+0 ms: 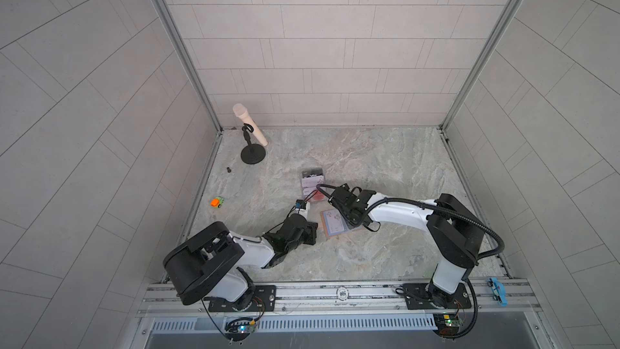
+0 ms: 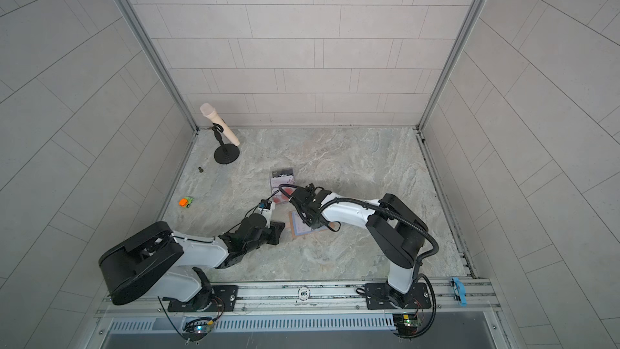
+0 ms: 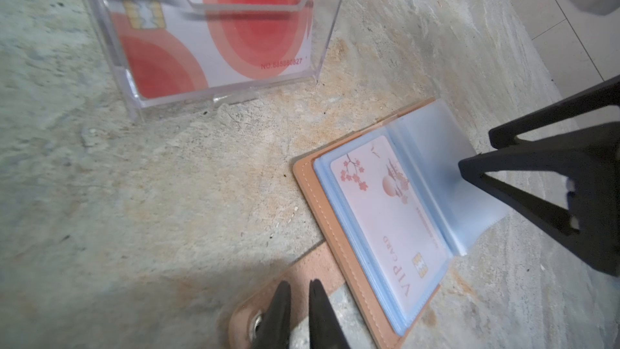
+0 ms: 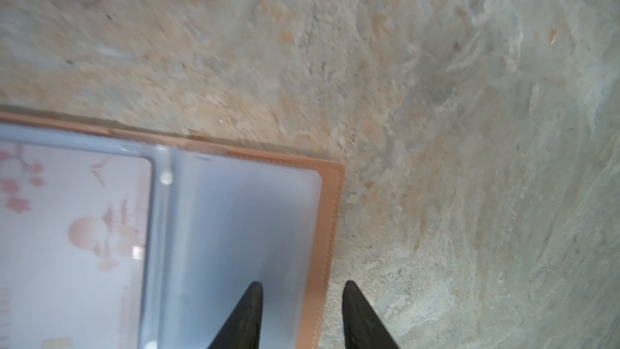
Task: Take the credit cards out of the card holder
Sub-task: Flip over the card slot in the card holder.
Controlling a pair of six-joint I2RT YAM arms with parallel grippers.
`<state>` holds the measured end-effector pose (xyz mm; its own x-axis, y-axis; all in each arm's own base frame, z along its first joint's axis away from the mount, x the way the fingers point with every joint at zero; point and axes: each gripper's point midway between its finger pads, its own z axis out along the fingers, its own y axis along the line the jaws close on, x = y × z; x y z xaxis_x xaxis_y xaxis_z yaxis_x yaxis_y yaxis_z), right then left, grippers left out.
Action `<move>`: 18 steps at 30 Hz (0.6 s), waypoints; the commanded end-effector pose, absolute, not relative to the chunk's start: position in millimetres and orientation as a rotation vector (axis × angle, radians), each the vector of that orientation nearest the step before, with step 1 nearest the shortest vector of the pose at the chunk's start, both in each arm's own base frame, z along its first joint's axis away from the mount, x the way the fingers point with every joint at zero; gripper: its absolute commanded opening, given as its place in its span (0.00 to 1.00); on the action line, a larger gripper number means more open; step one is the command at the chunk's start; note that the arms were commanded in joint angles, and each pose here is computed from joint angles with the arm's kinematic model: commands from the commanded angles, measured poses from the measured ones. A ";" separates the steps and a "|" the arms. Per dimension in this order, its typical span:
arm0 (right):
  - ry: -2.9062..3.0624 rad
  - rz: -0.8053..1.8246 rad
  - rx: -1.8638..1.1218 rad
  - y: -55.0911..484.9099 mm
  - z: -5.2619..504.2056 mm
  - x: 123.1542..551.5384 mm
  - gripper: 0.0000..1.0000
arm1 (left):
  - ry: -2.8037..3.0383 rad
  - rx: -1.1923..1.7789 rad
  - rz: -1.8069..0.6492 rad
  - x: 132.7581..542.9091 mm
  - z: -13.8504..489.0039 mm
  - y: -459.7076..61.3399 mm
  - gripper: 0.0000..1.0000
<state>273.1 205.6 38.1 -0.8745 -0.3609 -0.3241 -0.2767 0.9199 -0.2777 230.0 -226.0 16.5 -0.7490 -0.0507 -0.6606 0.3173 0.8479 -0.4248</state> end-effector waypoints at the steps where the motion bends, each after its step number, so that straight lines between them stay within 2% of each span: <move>1: 2.706 -0.315 -0.443 194.1 44.4 269.1 0.41 | 2.442 0.240 -0.610 212.7 -5.4 -212.5 0.17; 7: 2.715 -0.227 -0.436 190.3 52.9 262.6 0.39 | 2.413 0.284 -0.598 216.5 9.4 -214.8 0.18; 18: 2.699 0.419 -0.614 272.5 97.2 247.3 0.39 | 2.285 0.514 -0.685 225.1 57.0 -248.7 0.17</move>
